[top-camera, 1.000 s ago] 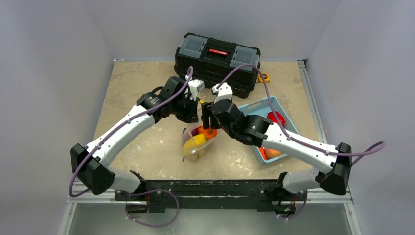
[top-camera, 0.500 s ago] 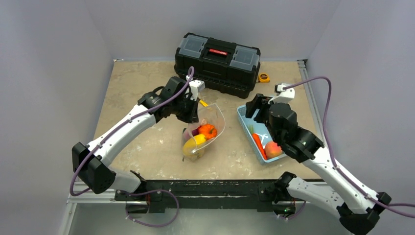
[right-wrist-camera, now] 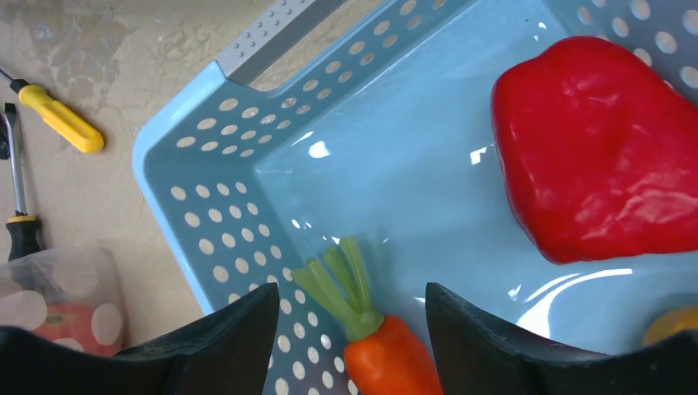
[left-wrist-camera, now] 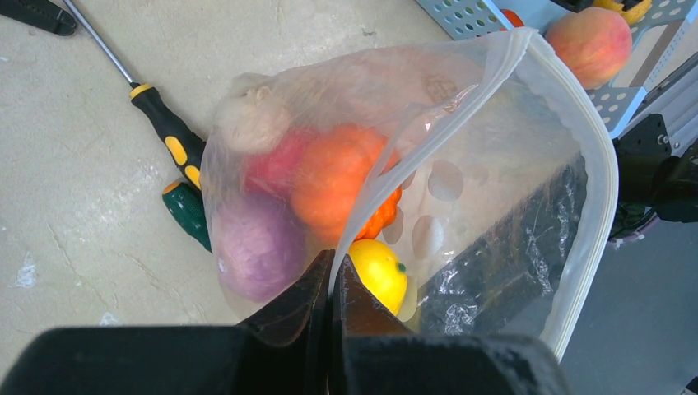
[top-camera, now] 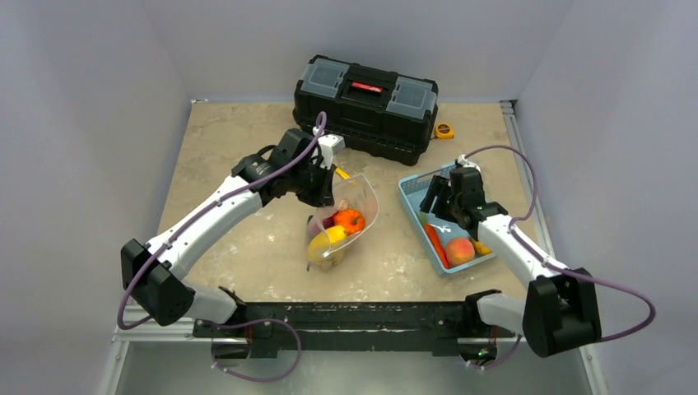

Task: Place the food in the zip-top bag and seal the zipper
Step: Pick up the fake vegetable from the bin, then place the fake vegetable in the zipper food storage bag.

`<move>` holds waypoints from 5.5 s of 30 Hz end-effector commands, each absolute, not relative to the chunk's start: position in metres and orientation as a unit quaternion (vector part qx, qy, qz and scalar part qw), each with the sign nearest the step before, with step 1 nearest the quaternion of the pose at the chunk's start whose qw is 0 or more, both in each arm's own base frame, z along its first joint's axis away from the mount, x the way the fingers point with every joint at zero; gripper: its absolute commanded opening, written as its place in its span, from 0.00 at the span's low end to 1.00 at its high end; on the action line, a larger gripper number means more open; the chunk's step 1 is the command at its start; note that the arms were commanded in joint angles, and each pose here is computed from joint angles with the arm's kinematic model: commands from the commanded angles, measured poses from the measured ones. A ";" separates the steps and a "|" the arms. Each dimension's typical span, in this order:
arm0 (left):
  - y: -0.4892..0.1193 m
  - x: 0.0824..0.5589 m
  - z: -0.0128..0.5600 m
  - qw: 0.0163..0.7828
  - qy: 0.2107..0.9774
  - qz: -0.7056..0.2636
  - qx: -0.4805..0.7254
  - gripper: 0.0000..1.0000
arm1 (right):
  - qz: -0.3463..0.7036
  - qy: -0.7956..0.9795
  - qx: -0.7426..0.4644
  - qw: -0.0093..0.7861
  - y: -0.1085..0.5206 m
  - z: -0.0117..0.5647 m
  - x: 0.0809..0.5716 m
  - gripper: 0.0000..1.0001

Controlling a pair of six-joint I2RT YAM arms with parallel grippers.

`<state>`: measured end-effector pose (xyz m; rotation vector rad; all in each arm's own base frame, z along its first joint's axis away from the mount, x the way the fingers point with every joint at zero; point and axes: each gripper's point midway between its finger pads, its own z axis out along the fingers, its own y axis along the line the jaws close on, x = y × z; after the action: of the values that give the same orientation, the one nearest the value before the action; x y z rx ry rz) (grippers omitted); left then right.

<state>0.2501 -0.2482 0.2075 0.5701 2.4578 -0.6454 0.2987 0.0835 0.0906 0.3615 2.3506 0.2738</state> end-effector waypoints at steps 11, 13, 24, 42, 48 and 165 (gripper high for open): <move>-0.254 0.252 0.224 0.279 0.900 -0.259 0.215 0.00 | 0.183 0.918 0.115 0.331 0.094 0.066 0.316 0.57; -0.255 0.252 0.223 0.276 0.900 -0.260 0.215 0.00 | 0.177 0.920 0.115 0.329 0.092 0.067 0.311 0.57; -0.256 0.251 0.223 0.274 0.900 -0.262 0.216 0.00 | 0.133 0.930 0.183 0.290 0.073 0.071 0.279 0.63; -0.255 0.250 0.227 0.278 0.898 -0.263 0.216 0.00 | 0.128 0.945 0.195 0.228 0.078 0.038 0.249 0.59; -0.255 0.251 0.227 0.279 0.898 -0.263 0.216 0.00 | 0.146 0.942 0.203 0.225 0.086 0.024 0.258 0.51; -0.254 0.246 0.239 0.291 0.890 -0.274 0.219 0.00 | 0.534 0.795 0.235 0.166 0.313 0.253 0.165 0.20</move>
<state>0.2442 -0.2502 0.2111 0.5852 2.4591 -0.6817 0.1521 0.3076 0.2440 0.6241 2.3160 1.5168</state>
